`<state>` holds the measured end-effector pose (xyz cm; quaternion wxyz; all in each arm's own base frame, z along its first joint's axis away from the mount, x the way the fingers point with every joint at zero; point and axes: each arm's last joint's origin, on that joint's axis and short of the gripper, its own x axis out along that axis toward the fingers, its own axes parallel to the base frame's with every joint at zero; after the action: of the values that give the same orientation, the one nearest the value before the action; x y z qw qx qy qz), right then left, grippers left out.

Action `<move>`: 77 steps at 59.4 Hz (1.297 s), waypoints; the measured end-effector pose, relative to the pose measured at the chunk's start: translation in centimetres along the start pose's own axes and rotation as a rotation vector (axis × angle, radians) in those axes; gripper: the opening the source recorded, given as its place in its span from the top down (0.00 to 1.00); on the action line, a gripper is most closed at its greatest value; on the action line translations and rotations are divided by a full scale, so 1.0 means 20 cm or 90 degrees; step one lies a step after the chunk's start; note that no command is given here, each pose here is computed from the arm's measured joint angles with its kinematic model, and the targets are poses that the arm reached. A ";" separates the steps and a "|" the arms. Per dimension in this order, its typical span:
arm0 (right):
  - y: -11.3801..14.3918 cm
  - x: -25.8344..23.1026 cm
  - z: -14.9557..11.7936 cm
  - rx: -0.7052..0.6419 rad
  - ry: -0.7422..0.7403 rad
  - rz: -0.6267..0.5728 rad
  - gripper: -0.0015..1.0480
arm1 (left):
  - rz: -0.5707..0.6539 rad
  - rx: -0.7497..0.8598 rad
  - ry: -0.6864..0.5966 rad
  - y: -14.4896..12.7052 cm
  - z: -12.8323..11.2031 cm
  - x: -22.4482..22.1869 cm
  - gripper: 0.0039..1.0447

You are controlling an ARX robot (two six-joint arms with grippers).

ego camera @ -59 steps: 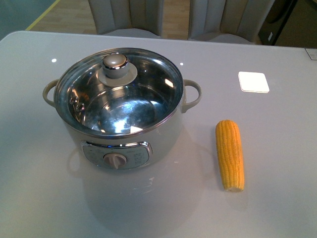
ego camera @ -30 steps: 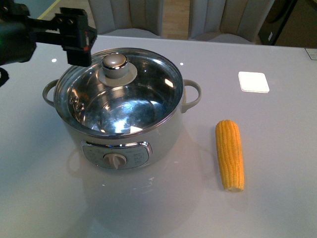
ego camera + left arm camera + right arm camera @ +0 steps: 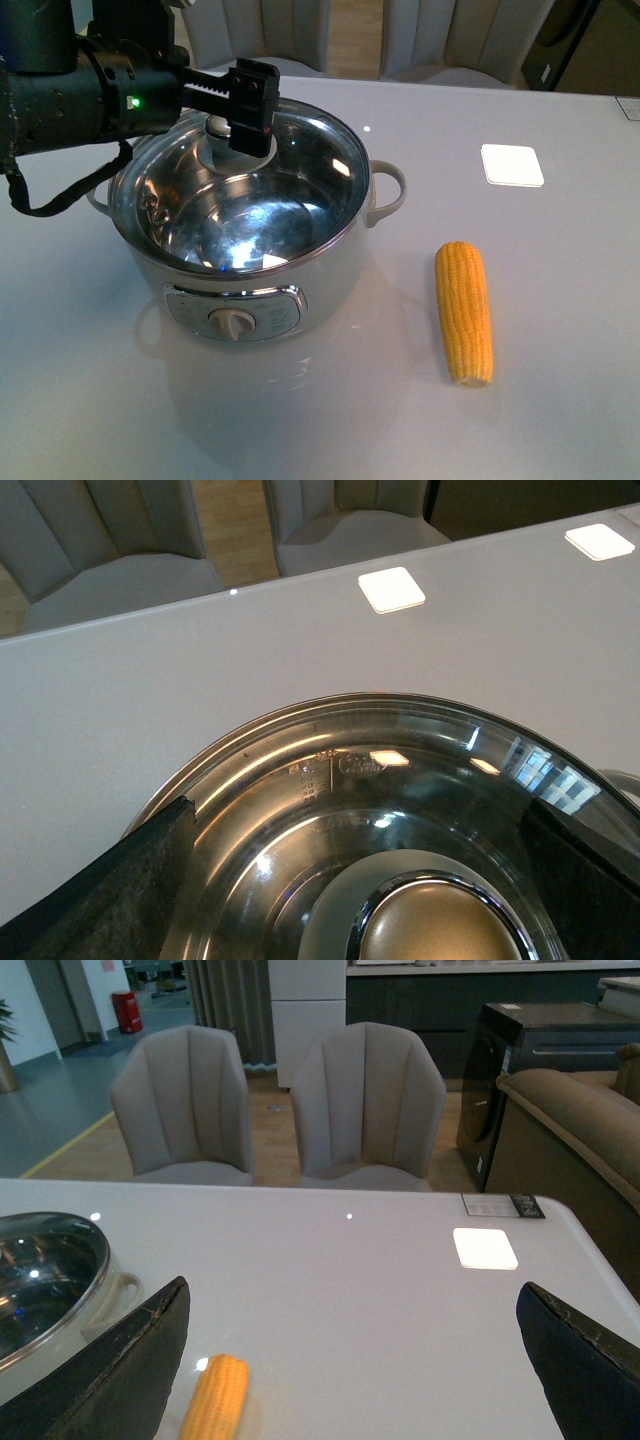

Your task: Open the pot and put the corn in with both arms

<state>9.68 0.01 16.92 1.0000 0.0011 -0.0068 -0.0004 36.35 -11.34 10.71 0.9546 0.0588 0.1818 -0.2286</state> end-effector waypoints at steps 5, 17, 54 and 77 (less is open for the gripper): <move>0.00 0.00 0.00 0.000 0.000 0.000 0.08 | -0.003 0.001 0.004 -0.01 -0.01 0.02 0.06; 0.00 0.00 0.00 0.000 0.000 0.000 0.08 | -0.004 -0.002 0.026 -0.02 -0.07 0.07 0.06; 0.00 0.00 0.00 0.000 0.000 0.000 0.08 | 0.019 -0.016 0.026 -0.04 -0.09 0.12 0.09; 0.00 0.00 0.00 0.000 0.000 0.000 0.08 | 0.021 -0.009 0.019 -0.07 -0.07 0.12 0.56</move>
<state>9.68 0.01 16.92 1.0000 0.0011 -0.0068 -0.0004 37.22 -13.38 8.37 0.9558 0.0587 0.1967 -0.2106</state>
